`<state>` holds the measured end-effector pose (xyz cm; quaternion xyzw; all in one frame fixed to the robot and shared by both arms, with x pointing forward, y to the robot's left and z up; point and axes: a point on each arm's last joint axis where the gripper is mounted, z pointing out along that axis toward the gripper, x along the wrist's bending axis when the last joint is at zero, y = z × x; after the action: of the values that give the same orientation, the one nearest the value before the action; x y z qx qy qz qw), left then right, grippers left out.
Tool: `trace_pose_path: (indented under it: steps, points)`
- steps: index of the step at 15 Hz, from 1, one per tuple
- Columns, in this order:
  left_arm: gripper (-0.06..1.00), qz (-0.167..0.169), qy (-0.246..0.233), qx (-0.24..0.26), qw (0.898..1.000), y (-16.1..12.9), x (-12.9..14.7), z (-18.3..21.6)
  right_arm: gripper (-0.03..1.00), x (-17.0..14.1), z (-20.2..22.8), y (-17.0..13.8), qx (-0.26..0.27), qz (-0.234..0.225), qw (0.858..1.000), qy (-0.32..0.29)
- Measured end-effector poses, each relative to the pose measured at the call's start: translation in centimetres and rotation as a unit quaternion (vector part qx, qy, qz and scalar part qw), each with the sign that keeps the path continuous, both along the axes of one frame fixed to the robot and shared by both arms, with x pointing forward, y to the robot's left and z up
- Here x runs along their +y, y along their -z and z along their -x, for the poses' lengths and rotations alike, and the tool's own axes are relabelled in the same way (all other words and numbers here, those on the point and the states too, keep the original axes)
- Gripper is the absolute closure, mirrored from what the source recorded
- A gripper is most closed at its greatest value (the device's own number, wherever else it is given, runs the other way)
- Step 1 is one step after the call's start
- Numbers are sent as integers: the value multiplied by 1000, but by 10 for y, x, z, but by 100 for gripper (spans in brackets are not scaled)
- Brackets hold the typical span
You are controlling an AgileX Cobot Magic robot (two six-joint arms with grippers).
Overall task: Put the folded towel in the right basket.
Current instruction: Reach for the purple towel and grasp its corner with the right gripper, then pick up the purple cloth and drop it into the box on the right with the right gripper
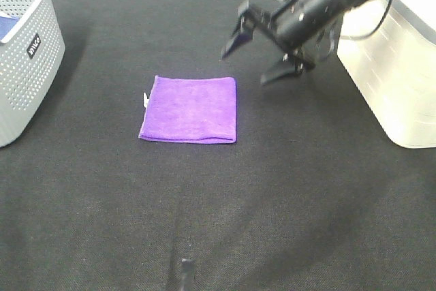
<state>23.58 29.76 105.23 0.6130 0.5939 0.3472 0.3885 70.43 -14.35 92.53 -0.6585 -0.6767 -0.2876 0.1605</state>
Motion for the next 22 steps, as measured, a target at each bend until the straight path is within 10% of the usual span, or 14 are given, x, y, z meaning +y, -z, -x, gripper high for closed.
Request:
trace_pose_path:
  steps: [13, 16, 19, 22]
  points:
    - [-4, 0, 0, 0, 1000, 0, 0, 0, 17, 40, 8, 75, 67, -21, 997, -30]
    - [-4, 0, 0, 0, 1000, 0, 0, 0, 38, 75, 22, 87, 75, -28, 996, -50]
    - [-4, 0, 0, 0, 1000, 0, 0, 0, 87, 75, 21, 90, 66, -7, 996, -52]
    - [-4, 0, 0, 0, 1000, 0, 0, 0, 88, 74, 14, 70, 28, 18, 996, -82]
